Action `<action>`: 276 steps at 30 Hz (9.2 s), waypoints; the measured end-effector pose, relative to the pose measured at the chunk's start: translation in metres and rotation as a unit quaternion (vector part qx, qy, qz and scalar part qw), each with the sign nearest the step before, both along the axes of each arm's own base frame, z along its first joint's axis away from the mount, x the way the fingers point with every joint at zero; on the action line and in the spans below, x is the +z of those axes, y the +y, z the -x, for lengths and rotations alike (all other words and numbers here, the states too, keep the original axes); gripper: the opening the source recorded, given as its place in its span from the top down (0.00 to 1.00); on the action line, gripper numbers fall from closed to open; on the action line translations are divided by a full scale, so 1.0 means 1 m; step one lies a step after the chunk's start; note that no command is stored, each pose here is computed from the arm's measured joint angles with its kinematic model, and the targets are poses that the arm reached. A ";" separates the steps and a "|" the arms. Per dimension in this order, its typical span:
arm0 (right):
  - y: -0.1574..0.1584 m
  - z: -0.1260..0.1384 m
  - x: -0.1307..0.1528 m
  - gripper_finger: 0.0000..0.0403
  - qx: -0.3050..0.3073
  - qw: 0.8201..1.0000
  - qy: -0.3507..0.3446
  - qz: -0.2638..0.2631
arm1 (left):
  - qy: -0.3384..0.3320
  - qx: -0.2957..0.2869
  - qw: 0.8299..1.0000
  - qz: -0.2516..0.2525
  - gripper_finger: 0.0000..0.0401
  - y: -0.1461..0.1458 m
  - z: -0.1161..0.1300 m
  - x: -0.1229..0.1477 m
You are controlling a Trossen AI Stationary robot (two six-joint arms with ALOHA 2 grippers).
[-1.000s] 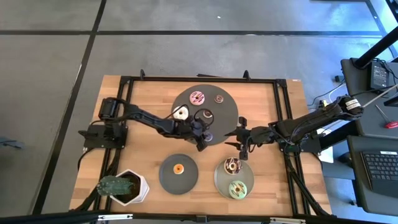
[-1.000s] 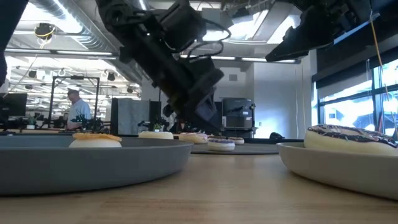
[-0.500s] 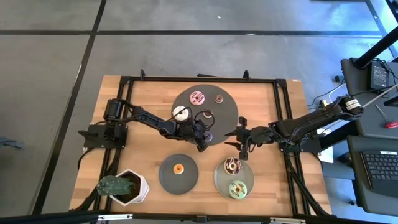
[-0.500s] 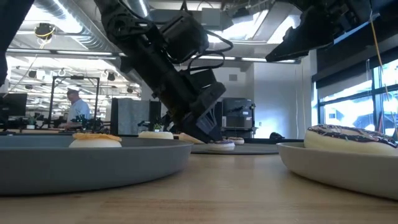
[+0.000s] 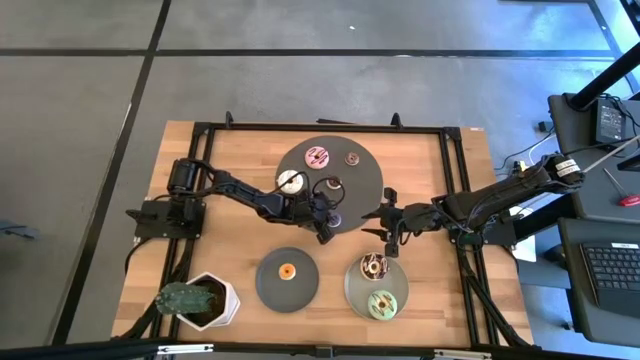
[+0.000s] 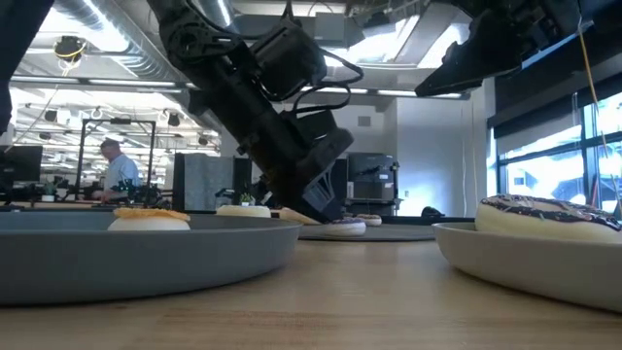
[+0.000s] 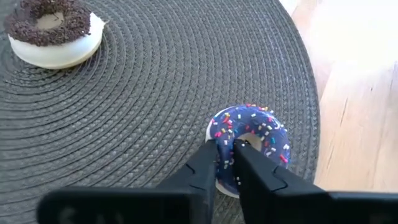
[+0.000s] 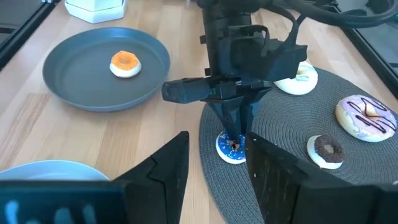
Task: Pick & Place donuts
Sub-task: Put small purple donut on the black plate, then put small black donut on the black plate
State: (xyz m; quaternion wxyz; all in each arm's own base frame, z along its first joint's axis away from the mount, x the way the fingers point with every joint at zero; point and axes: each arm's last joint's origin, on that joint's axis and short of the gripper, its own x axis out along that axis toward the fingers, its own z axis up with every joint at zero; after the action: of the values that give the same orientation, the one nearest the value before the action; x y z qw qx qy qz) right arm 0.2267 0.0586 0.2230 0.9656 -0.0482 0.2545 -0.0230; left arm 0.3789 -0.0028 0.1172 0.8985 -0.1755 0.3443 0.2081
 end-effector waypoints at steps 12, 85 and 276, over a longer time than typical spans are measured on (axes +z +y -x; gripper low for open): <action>0.000 0.001 -0.001 0.61 -0.001 1.000 0.007 0.001 | -0.042 -0.074 0.996 0.020 0.97 -0.005 -0.012 0.031; 0.000 0.001 -0.001 0.61 -0.020 0.999 0.004 -0.033 | 0.161 -0.086 0.977 0.112 0.86 -0.170 0.117 0.038; -0.003 0.005 -0.008 0.61 -0.044 0.998 0.041 -0.007 | 0.142 -0.353 0.907 -0.179 0.86 -0.202 0.081 0.035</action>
State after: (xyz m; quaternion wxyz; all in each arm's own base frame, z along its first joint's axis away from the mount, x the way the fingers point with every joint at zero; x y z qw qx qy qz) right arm 0.2215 0.0555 0.2152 0.9528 -0.0306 0.2956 -0.0618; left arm 0.2976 -0.2045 0.1521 0.8711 0.1529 0.4648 -0.0417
